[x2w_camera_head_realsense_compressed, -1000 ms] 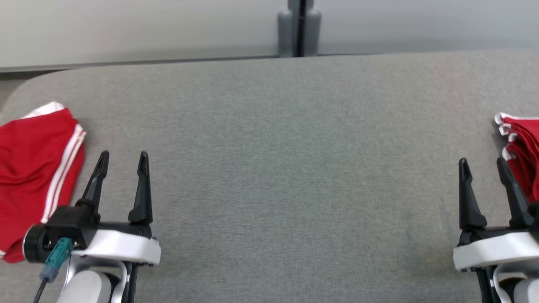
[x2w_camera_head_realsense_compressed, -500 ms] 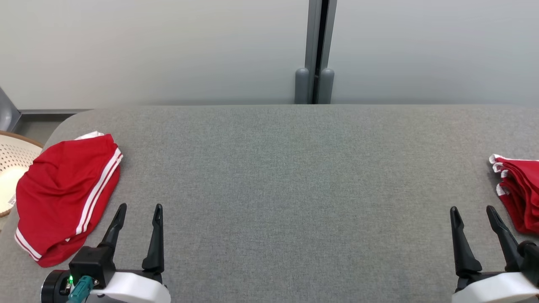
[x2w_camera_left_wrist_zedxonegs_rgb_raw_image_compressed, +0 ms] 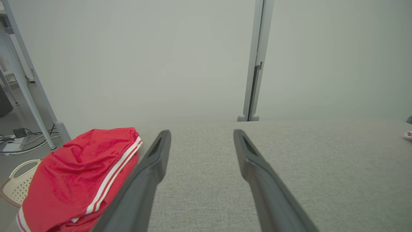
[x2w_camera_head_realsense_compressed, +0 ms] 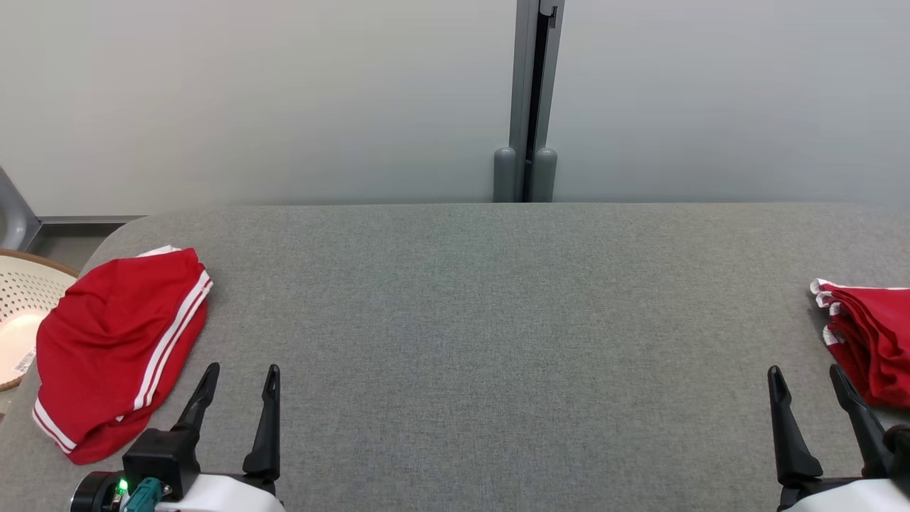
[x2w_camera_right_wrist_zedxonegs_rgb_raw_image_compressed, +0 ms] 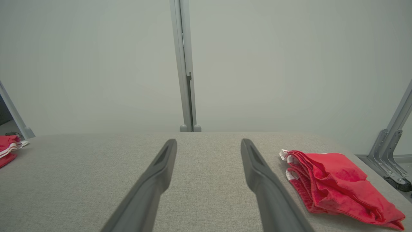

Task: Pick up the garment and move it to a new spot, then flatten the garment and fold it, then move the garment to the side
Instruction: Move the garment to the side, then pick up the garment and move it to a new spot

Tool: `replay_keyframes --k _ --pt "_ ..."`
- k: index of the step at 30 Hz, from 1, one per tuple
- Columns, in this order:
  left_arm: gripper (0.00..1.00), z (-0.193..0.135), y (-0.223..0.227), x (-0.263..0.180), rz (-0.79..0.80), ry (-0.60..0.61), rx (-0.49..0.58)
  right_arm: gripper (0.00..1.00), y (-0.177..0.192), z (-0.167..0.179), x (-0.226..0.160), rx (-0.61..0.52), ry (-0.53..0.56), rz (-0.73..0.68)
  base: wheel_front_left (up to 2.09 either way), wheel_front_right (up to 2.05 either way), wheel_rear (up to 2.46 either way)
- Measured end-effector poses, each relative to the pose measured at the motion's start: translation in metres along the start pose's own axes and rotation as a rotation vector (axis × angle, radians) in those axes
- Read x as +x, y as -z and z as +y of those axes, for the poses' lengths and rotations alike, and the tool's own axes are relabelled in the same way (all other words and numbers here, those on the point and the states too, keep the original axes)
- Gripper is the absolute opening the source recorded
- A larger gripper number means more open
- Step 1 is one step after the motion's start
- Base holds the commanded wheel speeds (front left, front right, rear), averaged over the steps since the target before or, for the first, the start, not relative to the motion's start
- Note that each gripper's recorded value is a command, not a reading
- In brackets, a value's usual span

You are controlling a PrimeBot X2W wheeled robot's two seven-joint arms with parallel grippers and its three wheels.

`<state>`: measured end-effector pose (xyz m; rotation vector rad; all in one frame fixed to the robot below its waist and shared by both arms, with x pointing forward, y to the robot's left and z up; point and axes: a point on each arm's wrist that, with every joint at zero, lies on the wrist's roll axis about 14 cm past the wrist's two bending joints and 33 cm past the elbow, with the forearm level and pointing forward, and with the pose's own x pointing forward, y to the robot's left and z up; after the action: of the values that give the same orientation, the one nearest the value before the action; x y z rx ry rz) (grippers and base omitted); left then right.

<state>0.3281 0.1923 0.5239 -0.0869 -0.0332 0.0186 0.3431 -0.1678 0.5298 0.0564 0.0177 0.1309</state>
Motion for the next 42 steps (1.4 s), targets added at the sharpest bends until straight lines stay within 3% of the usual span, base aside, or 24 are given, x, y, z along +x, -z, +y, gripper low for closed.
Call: replay_keyframes --k 24,31,42 --pt "1.00 0.009 -0.007 0.002 -0.020 -0.028 -0.006 1.00 -0.003 0.010 0.009 -0.017 -0.040 -0.002 0.00 0.00 0.00" --pt "1.00 0.034 -0.015 -0.005 -0.061 -0.110 -0.030 1.00 -0.009 0.047 0.033 -0.029 -0.156 -0.012 0.00 0.00 0.00" --pt "1.00 0.112 -0.020 -0.053 -0.106 -0.353 -0.010 1.00 -0.012 0.142 0.061 -0.038 -0.437 -0.010 0.00 0.00 0.00"
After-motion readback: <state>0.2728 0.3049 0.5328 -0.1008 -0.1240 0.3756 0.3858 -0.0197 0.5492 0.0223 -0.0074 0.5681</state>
